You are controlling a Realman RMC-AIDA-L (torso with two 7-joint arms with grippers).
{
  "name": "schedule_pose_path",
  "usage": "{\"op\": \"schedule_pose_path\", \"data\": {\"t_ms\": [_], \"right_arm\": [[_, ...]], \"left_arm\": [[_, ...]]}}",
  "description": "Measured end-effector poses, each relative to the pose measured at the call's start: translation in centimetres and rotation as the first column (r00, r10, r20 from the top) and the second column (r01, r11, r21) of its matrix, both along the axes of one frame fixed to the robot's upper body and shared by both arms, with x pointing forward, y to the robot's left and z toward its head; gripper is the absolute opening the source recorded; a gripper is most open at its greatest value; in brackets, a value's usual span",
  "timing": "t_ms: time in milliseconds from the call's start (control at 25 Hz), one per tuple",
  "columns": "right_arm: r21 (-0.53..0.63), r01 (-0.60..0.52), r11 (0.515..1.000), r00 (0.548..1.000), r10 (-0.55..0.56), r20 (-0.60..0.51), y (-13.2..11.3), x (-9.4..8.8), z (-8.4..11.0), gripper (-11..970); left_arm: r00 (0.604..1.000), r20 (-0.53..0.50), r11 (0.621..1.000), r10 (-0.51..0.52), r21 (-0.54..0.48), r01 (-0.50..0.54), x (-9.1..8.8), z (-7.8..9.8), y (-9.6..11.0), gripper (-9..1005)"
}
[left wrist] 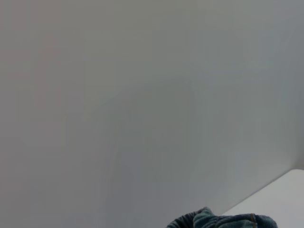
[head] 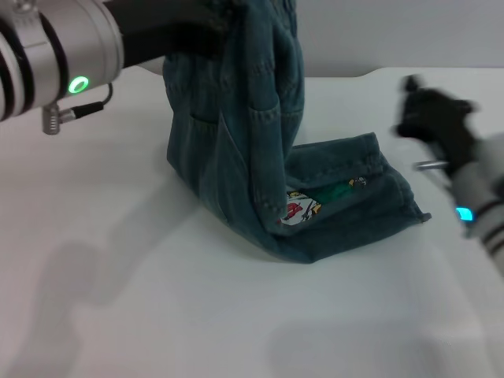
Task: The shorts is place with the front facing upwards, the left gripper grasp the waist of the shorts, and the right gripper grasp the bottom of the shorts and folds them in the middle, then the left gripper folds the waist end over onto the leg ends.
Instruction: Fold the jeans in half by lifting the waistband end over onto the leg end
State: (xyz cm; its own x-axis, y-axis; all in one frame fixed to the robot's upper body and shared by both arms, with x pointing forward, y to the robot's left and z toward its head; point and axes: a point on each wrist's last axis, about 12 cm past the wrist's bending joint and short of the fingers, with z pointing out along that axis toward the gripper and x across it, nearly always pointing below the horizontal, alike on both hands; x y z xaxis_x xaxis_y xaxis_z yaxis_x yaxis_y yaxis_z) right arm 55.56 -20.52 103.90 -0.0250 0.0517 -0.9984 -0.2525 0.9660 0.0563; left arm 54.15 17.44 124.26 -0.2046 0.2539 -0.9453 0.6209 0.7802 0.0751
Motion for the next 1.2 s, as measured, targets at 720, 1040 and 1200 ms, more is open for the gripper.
{"op": "schedule_pose_path", "data": {"t_ms": [720, 1040, 1200], "right_arm": [[-0.027, 0.286, 0.958, 0.922, -0.267, 0.282, -7.3, -5.7, 0.4, -1], [-0.109, 0.292, 0.95, 0.92, -0.247, 0.305, -6.7, -6.2, 0.2, 0], [-0.104, 0.293, 0.95, 0.92, -0.25, 0.302, -6.7, -6.3, 0.2, 0]], "left_arm": [[0.996, 0.002, 0.991, -0.085, -0.1, 0.085, -1.3, -6.5, -6.2, 107], [0.99, 0.035, 0.984, -0.135, -0.114, 0.138, -3.5, -10.6, -9.6, 161], [0.989, 0.031, 0.982, -0.145, -0.116, 0.148, -3.8, -10.8, -9.9, 217]]}}
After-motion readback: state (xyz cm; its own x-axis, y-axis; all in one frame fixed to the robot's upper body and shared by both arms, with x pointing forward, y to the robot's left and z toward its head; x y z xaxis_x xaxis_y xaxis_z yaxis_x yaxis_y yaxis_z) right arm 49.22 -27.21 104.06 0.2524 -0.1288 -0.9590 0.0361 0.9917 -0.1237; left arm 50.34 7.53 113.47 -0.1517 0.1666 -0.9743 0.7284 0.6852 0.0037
